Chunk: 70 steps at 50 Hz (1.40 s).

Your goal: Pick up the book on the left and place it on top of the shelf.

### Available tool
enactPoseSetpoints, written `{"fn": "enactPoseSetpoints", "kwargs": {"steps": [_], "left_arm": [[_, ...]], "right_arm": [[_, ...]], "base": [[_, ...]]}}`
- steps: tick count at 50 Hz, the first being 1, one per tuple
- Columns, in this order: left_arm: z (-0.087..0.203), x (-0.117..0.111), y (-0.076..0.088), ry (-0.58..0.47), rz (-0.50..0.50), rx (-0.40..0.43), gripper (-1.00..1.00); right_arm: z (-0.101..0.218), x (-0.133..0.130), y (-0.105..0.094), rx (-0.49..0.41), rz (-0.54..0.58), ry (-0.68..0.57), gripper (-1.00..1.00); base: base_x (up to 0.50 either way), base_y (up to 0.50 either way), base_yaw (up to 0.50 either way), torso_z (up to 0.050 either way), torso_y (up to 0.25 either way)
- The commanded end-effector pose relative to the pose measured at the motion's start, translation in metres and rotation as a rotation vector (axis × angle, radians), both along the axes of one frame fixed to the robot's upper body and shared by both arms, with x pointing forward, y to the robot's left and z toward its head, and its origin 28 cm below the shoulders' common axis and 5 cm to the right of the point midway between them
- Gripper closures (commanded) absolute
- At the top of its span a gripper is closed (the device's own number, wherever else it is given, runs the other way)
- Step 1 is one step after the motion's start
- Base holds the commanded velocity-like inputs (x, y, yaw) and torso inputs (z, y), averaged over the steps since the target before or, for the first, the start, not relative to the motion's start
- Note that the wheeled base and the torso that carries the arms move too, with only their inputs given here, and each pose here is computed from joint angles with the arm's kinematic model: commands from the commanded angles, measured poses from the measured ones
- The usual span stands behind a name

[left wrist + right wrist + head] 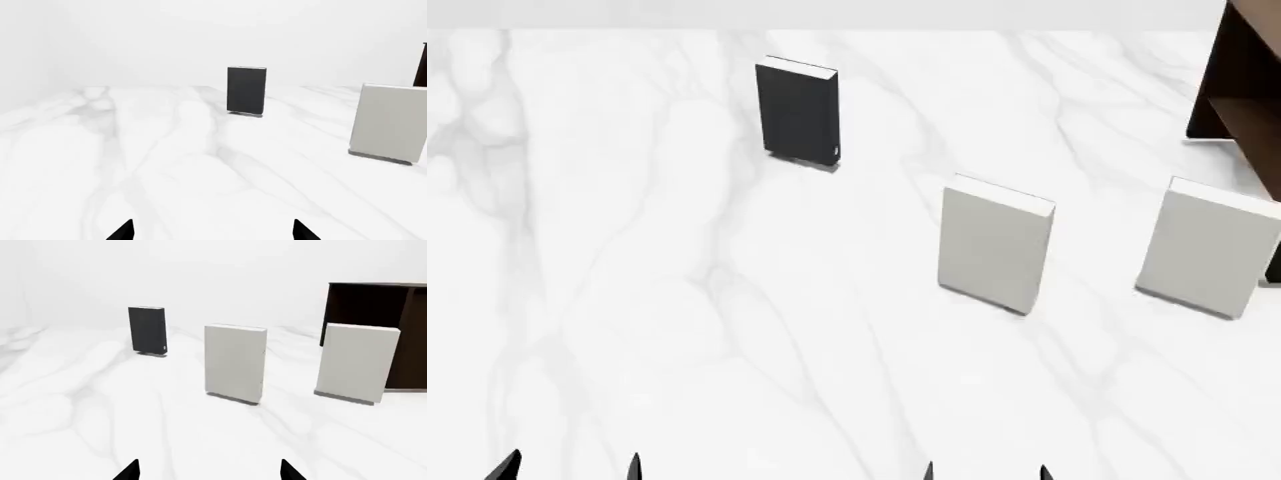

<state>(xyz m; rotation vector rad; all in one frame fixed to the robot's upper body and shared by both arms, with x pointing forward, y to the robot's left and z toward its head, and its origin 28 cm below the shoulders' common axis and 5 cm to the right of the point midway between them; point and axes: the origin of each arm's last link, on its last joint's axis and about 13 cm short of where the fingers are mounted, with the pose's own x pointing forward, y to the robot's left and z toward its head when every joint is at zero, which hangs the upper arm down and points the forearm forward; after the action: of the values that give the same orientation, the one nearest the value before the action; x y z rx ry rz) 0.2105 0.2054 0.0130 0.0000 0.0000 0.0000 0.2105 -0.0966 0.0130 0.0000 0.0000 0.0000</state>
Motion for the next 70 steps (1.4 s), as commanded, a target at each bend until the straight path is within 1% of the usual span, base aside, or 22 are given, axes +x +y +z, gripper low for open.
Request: {"fn": "enactPoseSetpoints", "kwargs": {"steps": [1, 10, 11, 12, 17, 22, 28, 40, 44, 46, 47, 48, 50, 51, 53, 54, 55, 56, 60, 61, 63, 70], "left_arm": [[-0.001, 0.0, -0.001, 0.004, 0.003, 0.017, -1.0], [-0.001, 0.0, -0.001, 0.009, -0.002, 0.021, -1.0], [-0.011, 0.004, 0.001, 0.044, 0.048, 0.046, -1.0], [-0.006, 0.005, 0.001, 0.015, 0.05, 0.036, -1.0], [-0.008, 0.004, 0.001, 0.021, 0.048, 0.038, -1.0], [-0.009, 0.005, 0.001, 0.023, 0.047, 0.036, -1.0], [-0.011, 0.005, 0.001, 0.029, 0.043, 0.038, -1.0], [-0.013, 0.005, 0.001, 0.038, 0.045, 0.04, -1.0], [-0.007, 0.009, 0.001, 0.058, 0.043, 0.06, -1.0], [0.005, 0.015, 0.003, 0.072, 0.048, 0.084, -1.0], [0.023, 0.023, 0.004, 0.08, 0.027, 0.075, -1.0], [0.024, 0.023, 0.004, 0.08, 0.027, 0.075, -1.0], [0.06, 0.037, 0.008, 0.081, 0.026, 0.062, -1.0], [0.091, 0.048, 0.011, 0.054, 0.017, 0.064, -1.0], [0.115, 0.053, 0.012, 0.048, -0.01, 0.068, -1.0], [0.132, 0.057, 0.013, 0.035, -0.003, 0.075, -1.0], [0.15, 0.062, 0.014, 0.015, -0.007, 0.085, -1.0], [0.161, 0.066, 0.015, 0.016, -0.005, 0.07, -1.0], [0.184, 0.073, 0.018, -0.008, 0.003, 0.069, -1.0], [0.19, 0.074, 0.018, -0.03, 0.014, 0.091, -1.0], [0.193, 0.074, 0.019, -0.026, 0.006, 0.081, -1.0], [0.196, 0.074, 0.02, -0.046, -0.001, 0.098, -1.0]], "right_arm": [[0.003, 0.001, -0.002, -0.01, -0.027, -0.027, -1.0], [0.001, 0.001, -0.001, -0.01, -0.016, -0.02, -1.0], [-0.012, 0.004, 0.003, -0.079, 0.002, 0.003, -1.0], [-0.005, 0.004, 0.001, -0.062, -0.018, -0.016, -1.0], [-0.006, 0.005, 0.001, -0.067, -0.015, -0.013, -1.0], [-0.007, 0.005, 0.002, -0.039, 0.006, 0.005, -1.0], [-0.007, 0.005, 0.001, -0.052, -0.01, 0.003, -1.0], [-0.006, 0.005, 0.001, -0.055, -0.02, 0.011, -1.0], [0.0, 0.008, 0.001, -0.056, -0.009, 0.029, -1.0], [0.012, 0.015, 0.0, -0.059, -0.006, 0.044, -1.0], [0.033, 0.025, -0.002, -0.053, 0.002, 0.056, -1.0], [0.034, 0.024, -0.002, -0.053, 0.002, 0.056, -1.0], [0.07, 0.036, -0.005, -0.035, 0.02, 0.075, -1.0], [0.09, 0.043, -0.005, -0.044, 0.022, 0.071, -1.0], [0.116, 0.05, -0.006, -0.051, 0.02, 0.052, -1.0], [0.13, 0.054, -0.007, -0.08, 0.008, 0.034, -1.0], [0.147, 0.057, -0.007, -0.073, 0.014, 0.021, -1.0], [0.157, 0.058, -0.007, -0.105, 0.018, 0.013, -1.0], [0.182, 0.065, -0.008, -0.079, 0.016, 0.02, -1.0], [0.192, 0.067, -0.009, -0.076, 0.018, 0.02, -1.0], [0.2, 0.069, -0.01, -0.076, 0.013, 0.017, -1.0], [0.206, 0.073, -0.012, -0.059, 0.02, 0.015, -1.0]], "base": [[0.0, 0.0, 0.0, 0.0, 0.0], [0.0, 0.0, 0.0, 0.0, 0.0], [0.0, 0.0, 0.0, 0.0, 0.0], [0.0, 0.0, 0.0, 0.0, 0.0], [0.0, 0.0, 0.0, 0.0, 0.0], [0.0, -0.29, 0.0, 0.0, 0.0], [0.0, -0.5, 0.0, 0.0, 0.0], [0.0, 0.0, 0.0, 0.0, 0.0], [0.0, 0.0, 0.0, 0.0, 0.0], [0.0, 0.0, 0.0, 0.0, 0.0], [0.0, 0.0, 0.0, 0.0, 0.0], [0.0, 0.0, 0.0, 0.0, 0.0], [0.0, 0.0, 0.0, 0.0, 0.0], [0.0, 0.0, 0.0, 0.0, 0.0], [0.0, 0.0, 0.0, 0.0, 0.0], [0.0, 0.0, 0.0, 0.0, 0.0], [0.0, 0.0, 0.0, 0.0, 0.0], [0.0, 0.0, 0.0, 0.0, 0.0], [0.0, 0.0, 0.0, 0.0, 0.0], [0.0, 0.0, 0.0, 0.0, 0.0], [0.0, 0.0, 0.0, 0.0, 0.0], [0.0, 0.0, 0.0, 0.0, 0.0]]}}
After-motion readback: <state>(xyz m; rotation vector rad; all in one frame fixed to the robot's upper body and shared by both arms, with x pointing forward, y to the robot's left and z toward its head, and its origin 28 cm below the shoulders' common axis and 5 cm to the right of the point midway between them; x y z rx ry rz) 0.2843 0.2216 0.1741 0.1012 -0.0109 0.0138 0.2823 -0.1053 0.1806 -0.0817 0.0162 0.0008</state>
